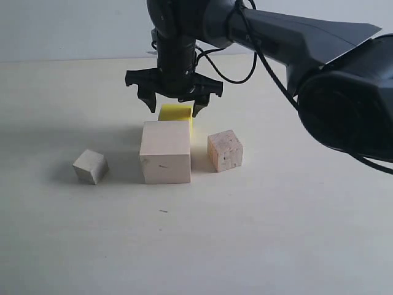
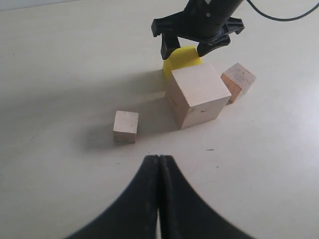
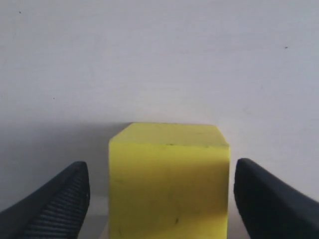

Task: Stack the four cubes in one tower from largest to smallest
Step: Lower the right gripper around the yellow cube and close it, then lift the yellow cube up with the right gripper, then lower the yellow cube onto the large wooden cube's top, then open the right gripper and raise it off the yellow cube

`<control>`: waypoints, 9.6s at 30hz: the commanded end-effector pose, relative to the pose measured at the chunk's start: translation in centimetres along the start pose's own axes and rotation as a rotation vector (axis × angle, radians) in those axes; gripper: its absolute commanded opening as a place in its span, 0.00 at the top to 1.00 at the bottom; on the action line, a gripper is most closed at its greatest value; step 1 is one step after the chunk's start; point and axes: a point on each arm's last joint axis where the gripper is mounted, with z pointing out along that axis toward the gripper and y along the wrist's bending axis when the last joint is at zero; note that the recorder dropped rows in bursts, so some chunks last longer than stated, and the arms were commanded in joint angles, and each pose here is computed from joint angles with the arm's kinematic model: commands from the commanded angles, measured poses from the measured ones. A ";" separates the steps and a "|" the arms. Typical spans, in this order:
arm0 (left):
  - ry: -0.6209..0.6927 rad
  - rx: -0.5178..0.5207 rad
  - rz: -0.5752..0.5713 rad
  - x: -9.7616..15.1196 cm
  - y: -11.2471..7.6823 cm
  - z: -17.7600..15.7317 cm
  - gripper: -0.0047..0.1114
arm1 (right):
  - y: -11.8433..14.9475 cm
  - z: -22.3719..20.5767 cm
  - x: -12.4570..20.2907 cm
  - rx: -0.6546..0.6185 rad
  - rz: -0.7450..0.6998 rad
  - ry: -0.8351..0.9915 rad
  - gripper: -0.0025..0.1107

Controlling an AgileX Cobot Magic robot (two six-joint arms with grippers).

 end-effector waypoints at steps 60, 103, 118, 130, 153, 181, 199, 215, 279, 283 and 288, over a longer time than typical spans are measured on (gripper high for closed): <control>0.016 0.001 0.027 0.3 0.0 -0.1 0.96 | 0.5 3.3 -0.3 -0.044 -0.172 -0.036 0.36; 0.053 -0.001 0.027 0.7 0.0 0.1 0.96 | 4.5 -18.0 5.5 -0.134 -0.368 -0.315 0.98; 0.009 -0.001 -0.001 1.1 0.2 1.1 0.96 | 4.4 -25.9 14.1 -0.192 -0.842 -0.489 0.98; -0.002 0.001 -0.030 1.0 0.1 1.1 0.96 | -1.0 -25.5 15.7 -0.230 -0.854 -0.549 0.98; -0.031 0.101 -0.120 0.7 -0.7 1.1 0.96 | -1.8 -15.7 7.2 -0.161 -0.243 -0.217 0.98; -0.031 0.116 -0.078 0.7 -0.9 1.0 0.96 | 0.6 -7.4 6.5 -0.036 -0.134 -0.059 0.98; -0.032 0.115 -0.058 0.7 -0.9 1.0 0.96 | 0.4 -6.9 6.4 -0.012 -0.139 -0.067 0.84; -0.028 0.115 -0.058 0.8 -0.9 1.0 0.96 | 0.6 -6.9 6.6 -0.026 -0.129 -0.053 0.43; 0.000 0.115 -0.048 1.0 -0.9 1.0 0.96 | -3.2 -18.4 5.6 0.111 -0.540 -0.278 0.26; 0.004 0.114 -0.047 1.1 -0.9 1.0 0.96 | -3.7 -19.6 5.3 0.127 -0.494 -0.330 0.26; 0.010 0.104 -0.037 1.1 -0.8 1.0 0.96 | -5.1 -19.4 5.9 0.188 -0.513 -0.328 0.31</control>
